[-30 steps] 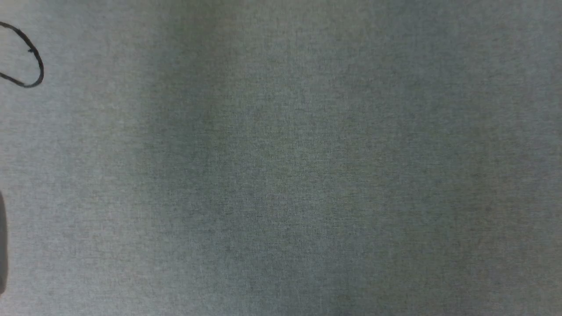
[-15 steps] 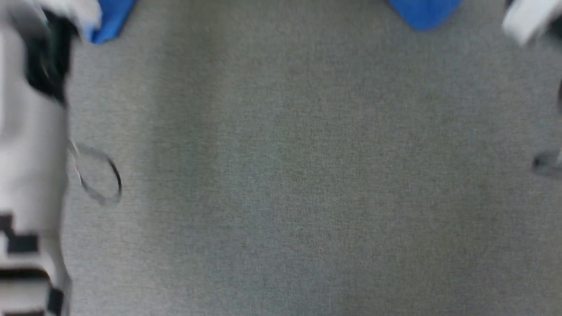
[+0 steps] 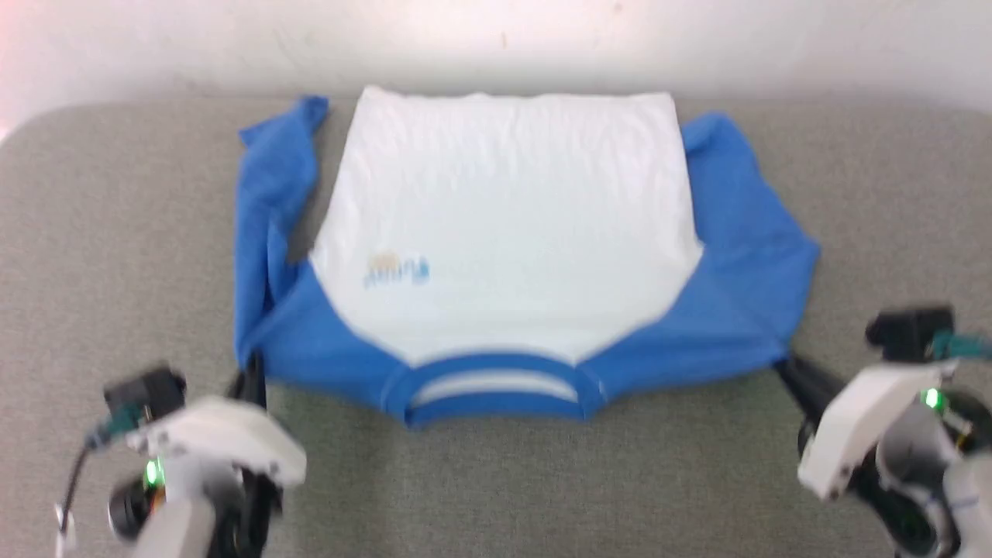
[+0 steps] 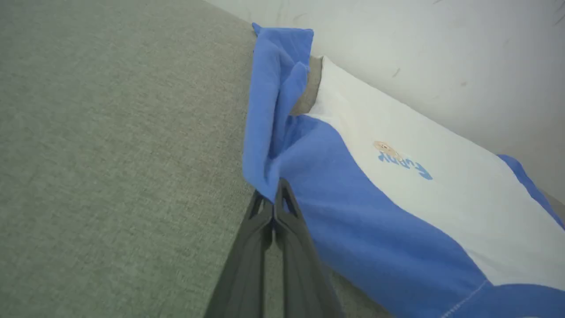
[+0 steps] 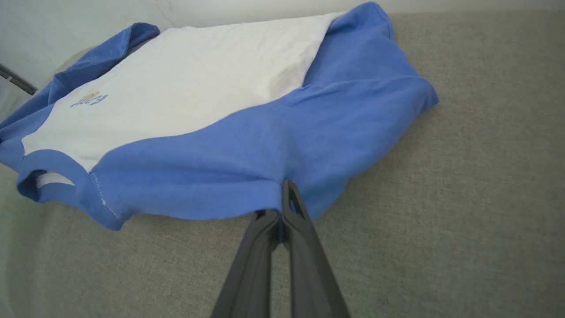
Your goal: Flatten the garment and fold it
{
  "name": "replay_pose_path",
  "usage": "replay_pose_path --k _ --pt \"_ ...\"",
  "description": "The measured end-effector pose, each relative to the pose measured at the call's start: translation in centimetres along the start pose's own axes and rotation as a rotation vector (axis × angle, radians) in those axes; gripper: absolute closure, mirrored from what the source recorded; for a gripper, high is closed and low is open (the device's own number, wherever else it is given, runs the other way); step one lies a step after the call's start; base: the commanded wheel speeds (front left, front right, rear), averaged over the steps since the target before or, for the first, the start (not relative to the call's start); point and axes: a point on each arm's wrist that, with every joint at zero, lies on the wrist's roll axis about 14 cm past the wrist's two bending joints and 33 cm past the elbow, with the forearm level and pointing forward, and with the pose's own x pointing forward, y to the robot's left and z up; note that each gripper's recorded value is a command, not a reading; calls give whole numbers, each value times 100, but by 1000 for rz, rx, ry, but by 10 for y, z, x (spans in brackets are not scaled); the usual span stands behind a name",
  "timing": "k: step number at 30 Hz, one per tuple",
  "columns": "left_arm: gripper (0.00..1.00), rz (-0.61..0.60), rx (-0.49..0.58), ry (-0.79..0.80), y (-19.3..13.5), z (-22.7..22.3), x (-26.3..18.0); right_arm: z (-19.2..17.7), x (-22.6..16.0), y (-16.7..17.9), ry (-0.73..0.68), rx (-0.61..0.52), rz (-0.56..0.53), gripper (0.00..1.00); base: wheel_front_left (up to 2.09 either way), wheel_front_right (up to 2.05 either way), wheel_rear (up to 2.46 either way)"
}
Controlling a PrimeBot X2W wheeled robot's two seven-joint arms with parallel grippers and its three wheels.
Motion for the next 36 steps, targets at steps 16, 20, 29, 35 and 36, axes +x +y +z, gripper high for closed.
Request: replay_pose_path --k 16,20,29,35,36 --pt "100 187 -33 420 55 -104 -112 -96 -82 -4 321 -96 -89 100 0 0 0" --pt "100 182 -54 458 51 -109 -114 -103 -86 -3 362 -88 -94 100 0 0 0" --pt "0 154 -101 364 43 -76 -103 -82 -86 0 286 -59 -100 0 0 0 0" --pt "0 156 -53 158 50 -10 -92 -34 -92 -15 127 26 -146 0 0 0 0" --pt "0 152 -48 88 48 6 -90 -25 -93 -19 94 41 -161 0 0 0 0"
